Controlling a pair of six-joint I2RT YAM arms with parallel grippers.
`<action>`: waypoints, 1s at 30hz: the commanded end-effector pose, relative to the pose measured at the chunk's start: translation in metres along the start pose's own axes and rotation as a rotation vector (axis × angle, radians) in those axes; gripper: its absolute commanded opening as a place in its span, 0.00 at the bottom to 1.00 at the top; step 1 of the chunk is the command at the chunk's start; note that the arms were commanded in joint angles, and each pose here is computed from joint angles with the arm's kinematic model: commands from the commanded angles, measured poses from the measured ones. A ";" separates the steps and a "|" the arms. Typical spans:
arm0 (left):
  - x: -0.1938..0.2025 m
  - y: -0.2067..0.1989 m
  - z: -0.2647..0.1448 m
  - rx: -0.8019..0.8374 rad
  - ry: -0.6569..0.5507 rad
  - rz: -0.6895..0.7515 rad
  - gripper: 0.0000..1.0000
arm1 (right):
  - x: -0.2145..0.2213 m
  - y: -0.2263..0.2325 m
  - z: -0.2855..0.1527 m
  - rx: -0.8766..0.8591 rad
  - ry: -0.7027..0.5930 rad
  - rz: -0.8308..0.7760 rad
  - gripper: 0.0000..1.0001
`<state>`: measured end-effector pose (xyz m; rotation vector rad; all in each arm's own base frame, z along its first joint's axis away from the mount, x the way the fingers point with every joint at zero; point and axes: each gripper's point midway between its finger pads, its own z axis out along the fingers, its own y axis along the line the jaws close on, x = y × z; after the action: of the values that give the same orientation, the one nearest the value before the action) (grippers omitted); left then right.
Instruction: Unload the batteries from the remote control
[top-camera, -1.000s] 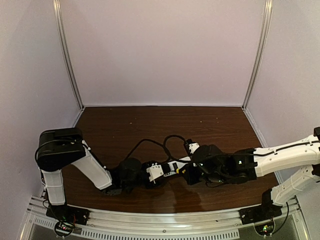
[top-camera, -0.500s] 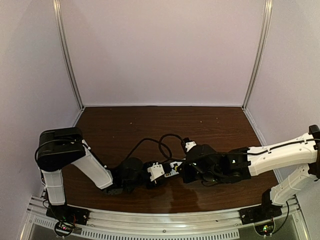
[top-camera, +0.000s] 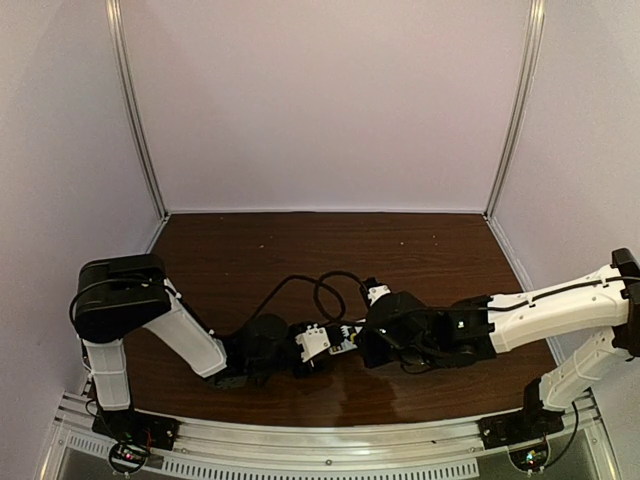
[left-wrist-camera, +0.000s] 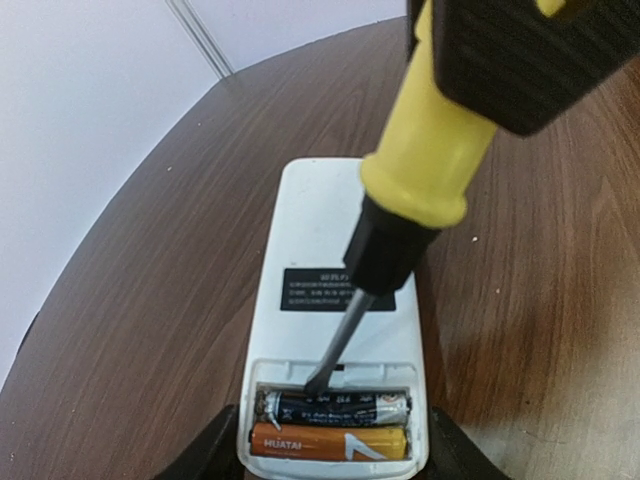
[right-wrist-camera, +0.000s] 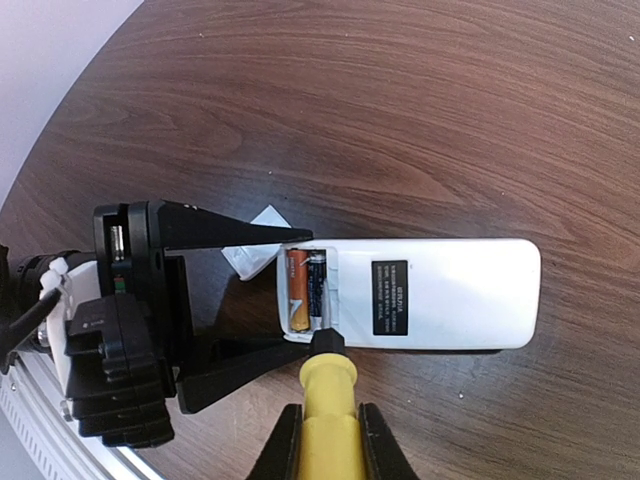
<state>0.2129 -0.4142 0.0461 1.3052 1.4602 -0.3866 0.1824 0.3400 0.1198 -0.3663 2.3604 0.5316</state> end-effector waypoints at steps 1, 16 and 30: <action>-0.019 0.002 0.004 -0.001 -0.060 -0.017 0.00 | -0.004 -0.004 -0.001 0.054 -0.011 -0.016 0.00; -0.019 -0.001 0.005 0.015 -0.056 -0.019 0.00 | 0.010 0.005 0.013 0.080 0.050 -0.053 0.00; -0.022 -0.007 0.007 0.050 -0.070 -0.033 0.00 | 0.015 0.013 0.025 0.111 0.111 -0.068 0.00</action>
<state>0.2088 -0.4100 0.0296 1.3509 1.5182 -0.3900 0.1831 0.3585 0.1026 -0.4230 2.4310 0.3852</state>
